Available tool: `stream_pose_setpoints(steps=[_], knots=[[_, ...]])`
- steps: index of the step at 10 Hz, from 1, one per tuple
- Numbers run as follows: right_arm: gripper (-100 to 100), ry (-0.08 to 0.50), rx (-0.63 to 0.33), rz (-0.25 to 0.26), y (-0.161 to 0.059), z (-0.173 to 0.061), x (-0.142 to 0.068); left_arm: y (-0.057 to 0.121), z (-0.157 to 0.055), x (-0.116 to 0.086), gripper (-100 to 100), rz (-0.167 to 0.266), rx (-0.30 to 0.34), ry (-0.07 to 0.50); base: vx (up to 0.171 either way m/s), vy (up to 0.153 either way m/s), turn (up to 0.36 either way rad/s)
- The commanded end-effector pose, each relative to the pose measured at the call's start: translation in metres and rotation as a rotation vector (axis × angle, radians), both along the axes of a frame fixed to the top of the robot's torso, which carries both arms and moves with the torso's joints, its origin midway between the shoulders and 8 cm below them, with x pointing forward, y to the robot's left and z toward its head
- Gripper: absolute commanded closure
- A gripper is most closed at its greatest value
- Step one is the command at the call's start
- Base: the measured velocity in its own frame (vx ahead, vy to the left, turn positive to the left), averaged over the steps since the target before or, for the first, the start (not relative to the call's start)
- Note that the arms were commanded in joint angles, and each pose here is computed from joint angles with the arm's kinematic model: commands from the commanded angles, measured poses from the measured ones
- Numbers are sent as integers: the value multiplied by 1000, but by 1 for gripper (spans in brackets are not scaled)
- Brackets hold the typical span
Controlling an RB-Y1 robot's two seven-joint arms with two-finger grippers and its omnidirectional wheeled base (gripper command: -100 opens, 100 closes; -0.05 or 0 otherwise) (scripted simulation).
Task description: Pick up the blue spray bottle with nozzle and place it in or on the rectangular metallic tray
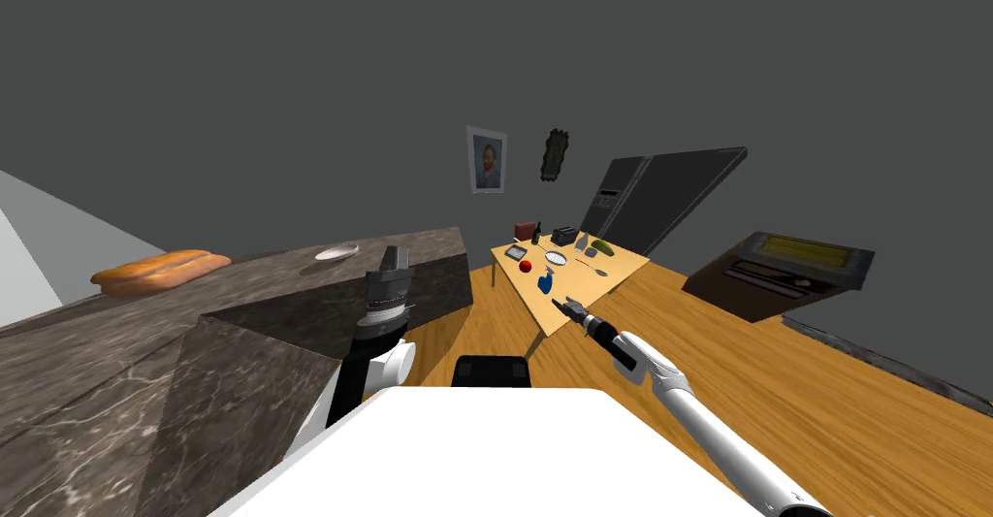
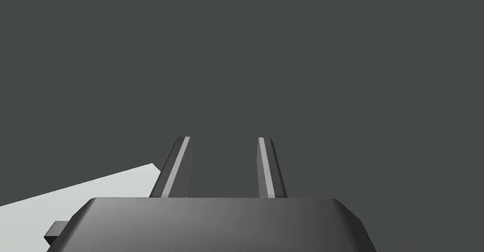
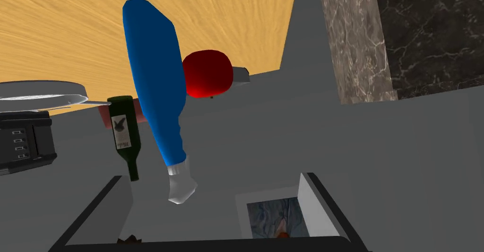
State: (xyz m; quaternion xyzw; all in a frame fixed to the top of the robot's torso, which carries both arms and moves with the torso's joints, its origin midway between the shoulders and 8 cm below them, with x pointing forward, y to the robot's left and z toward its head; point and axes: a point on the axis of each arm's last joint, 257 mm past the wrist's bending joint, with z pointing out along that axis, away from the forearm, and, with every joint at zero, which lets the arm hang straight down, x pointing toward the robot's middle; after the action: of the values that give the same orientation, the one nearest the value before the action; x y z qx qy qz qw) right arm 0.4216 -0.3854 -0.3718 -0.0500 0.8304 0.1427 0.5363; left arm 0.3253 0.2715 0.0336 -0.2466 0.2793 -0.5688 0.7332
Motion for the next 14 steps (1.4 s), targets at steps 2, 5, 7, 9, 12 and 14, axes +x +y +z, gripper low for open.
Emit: stream_pose_setpoints(steps=[2,5,7,9,12,14], knots=[[-100,68,-84,-25,-38,-20,-5,0,0,0,0,0,0,0,21,-69,363],[-100,127,-162,-52,-74,-34,-8,0,0,0,0,0,0,0,30,-69,364],[-100,166,-212,-72,-98,-40,-9,0,0,0,0,0,0,0,28,-61,328],[-100,166,-214,-70,-100,-41,-8,0,0,0,0,0,0,0,18,-52,157],[-100,166,-211,-76,-97,-45,-7,0,0,0,0,0,0,0,23,-20,28],[100,165,-213,-77,-97,-45,-7,0,0,0,0,0,0,0,2,-3,-3]])
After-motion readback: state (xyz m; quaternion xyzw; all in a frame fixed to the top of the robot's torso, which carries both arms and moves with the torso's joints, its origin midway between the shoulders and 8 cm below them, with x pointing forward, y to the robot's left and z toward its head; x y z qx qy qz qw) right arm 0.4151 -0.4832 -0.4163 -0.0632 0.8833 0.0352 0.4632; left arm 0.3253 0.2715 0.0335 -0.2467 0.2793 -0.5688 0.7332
